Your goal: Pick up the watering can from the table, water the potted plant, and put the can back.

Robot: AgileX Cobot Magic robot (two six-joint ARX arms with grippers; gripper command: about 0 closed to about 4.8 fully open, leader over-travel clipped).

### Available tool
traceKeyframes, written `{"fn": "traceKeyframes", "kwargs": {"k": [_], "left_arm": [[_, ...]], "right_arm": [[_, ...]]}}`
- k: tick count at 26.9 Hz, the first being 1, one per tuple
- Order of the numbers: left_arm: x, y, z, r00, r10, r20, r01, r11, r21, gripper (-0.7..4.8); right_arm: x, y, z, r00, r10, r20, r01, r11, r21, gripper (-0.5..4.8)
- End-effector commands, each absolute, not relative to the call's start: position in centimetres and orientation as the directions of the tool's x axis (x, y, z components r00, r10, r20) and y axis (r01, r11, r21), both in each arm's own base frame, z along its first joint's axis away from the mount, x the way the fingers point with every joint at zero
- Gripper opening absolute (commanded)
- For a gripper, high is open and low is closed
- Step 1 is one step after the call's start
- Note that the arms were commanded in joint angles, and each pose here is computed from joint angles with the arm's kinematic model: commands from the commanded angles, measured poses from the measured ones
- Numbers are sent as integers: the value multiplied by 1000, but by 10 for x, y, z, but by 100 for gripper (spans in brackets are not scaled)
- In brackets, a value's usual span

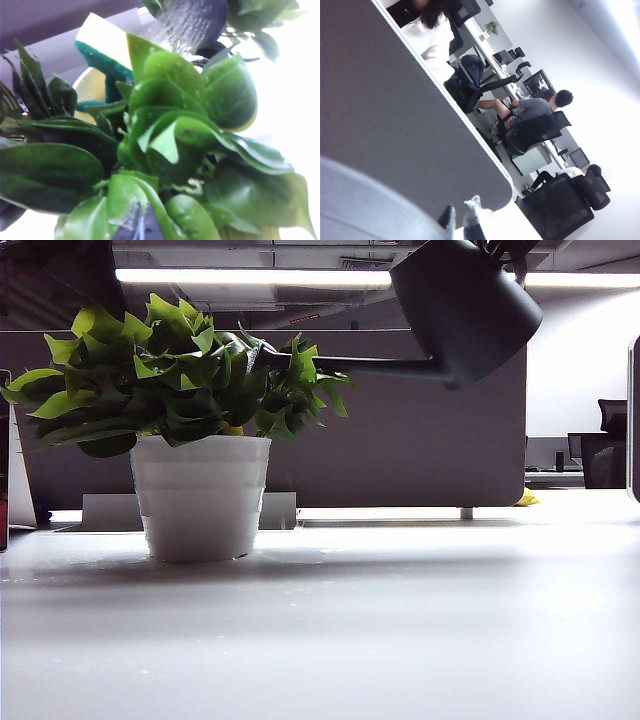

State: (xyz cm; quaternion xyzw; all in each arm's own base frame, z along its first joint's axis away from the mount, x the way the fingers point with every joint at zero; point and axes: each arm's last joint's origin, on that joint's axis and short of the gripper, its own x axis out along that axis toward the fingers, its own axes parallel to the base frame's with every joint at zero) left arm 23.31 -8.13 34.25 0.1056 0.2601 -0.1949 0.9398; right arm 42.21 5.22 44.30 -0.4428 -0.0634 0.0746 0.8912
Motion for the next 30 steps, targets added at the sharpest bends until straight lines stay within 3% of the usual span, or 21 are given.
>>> {"fn": "traceKeyframes", "kwargs": {"k": [1, 30], "left_arm": [[232, -80, 344, 790, -313, -528, 424, 900, 100, -6], [232, -80, 344, 790, -313, -528, 425, 899, 102, -6]], "right_arm": [[405, 57, 479, 944, 201, 263, 87, 617, -782, -6], [403, 62, 485, 924, 211, 320, 179, 503, -846, -6]]}}
